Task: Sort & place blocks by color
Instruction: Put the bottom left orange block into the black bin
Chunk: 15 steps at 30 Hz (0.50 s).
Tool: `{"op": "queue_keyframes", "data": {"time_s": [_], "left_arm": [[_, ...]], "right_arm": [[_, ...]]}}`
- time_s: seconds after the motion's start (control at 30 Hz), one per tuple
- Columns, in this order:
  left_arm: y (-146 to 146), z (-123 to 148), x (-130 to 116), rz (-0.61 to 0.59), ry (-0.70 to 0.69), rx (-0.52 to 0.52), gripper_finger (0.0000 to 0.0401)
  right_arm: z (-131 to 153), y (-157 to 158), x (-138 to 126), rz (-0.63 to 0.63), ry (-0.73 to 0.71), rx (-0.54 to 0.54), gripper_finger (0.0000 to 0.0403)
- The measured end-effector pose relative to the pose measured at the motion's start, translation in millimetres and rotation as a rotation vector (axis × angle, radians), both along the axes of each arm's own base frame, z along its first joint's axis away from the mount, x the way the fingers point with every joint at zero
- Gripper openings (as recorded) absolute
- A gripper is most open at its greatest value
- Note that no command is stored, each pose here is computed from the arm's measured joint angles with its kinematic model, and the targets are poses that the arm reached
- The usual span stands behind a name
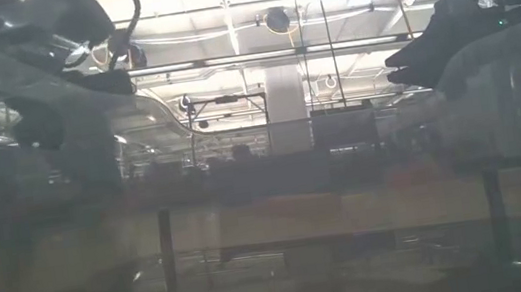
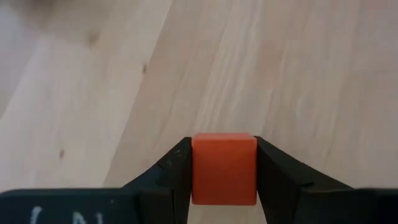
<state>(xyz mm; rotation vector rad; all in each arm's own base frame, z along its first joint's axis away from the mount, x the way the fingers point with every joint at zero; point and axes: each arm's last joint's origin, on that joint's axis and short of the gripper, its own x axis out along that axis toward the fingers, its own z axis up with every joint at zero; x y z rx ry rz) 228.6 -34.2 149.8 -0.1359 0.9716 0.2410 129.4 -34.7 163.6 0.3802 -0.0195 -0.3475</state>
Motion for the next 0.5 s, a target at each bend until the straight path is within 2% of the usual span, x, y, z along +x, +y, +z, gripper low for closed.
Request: {"op": "queue_keyframes", "data": {"time_s": [0.37,0.5], "left_arm": [[-4,24,22,-0.143,-0.309,0.062,0.0136],[-6,32,27,-0.169,-0.403,0.032,0.0136]], "right_arm": [[0,0,0,0.000,0.000,0.000,0.0160],[0,0,0,0.000,-0.001,0.000,0.0160]]}}
